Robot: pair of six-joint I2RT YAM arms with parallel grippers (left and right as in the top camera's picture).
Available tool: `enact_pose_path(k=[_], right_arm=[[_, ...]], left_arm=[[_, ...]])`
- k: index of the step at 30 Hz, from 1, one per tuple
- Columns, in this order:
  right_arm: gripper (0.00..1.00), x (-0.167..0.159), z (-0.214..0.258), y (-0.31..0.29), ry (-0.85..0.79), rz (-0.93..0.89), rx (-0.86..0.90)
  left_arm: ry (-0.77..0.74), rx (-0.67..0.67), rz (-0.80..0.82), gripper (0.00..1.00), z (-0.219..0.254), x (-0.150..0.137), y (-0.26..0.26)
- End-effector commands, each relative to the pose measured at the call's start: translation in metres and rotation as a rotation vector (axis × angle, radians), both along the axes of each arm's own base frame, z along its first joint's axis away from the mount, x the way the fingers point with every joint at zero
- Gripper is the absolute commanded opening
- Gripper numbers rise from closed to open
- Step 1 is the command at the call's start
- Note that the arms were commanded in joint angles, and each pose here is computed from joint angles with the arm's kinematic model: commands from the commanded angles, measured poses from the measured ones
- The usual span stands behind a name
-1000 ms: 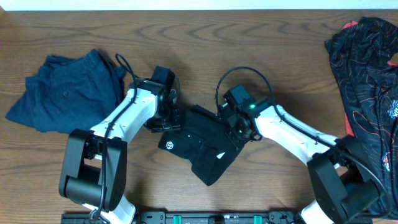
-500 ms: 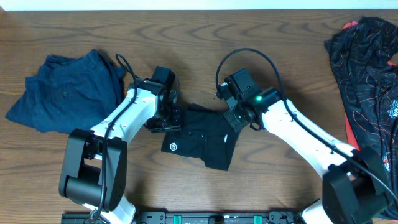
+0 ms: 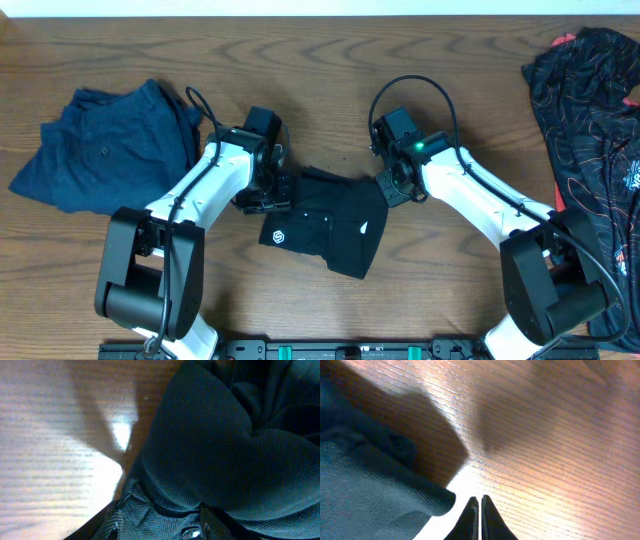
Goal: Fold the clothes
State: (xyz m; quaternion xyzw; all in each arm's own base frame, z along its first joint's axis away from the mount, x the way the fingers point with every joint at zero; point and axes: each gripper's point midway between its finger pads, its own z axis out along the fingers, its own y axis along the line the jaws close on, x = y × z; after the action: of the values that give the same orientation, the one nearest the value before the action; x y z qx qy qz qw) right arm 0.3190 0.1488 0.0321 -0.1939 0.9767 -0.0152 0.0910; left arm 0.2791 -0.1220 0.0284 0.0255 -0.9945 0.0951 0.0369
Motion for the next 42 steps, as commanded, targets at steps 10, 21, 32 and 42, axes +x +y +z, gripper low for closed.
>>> enact_pose_path(k=[10,21,32,42], right_arm=[[0.07,-0.024,0.055,0.051,0.037,0.023,0.336],[0.08,-0.070,0.027,0.099,0.202,0.186,0.368],[0.09,-0.079,-0.017,0.097,0.300,0.145,0.281],[0.12,-0.016,-0.028,0.062,0.064,0.025,0.130]], left_arm=[[-0.404,-0.026,0.022,0.66,0.077,0.060,-0.002],[-0.293,0.001,0.014,0.66,0.020,0.065,-0.005],[-0.172,0.174,-0.012,0.65,-0.035,0.055,0.022],[0.118,0.270,0.087,0.53,-0.036,-0.013,0.042]])
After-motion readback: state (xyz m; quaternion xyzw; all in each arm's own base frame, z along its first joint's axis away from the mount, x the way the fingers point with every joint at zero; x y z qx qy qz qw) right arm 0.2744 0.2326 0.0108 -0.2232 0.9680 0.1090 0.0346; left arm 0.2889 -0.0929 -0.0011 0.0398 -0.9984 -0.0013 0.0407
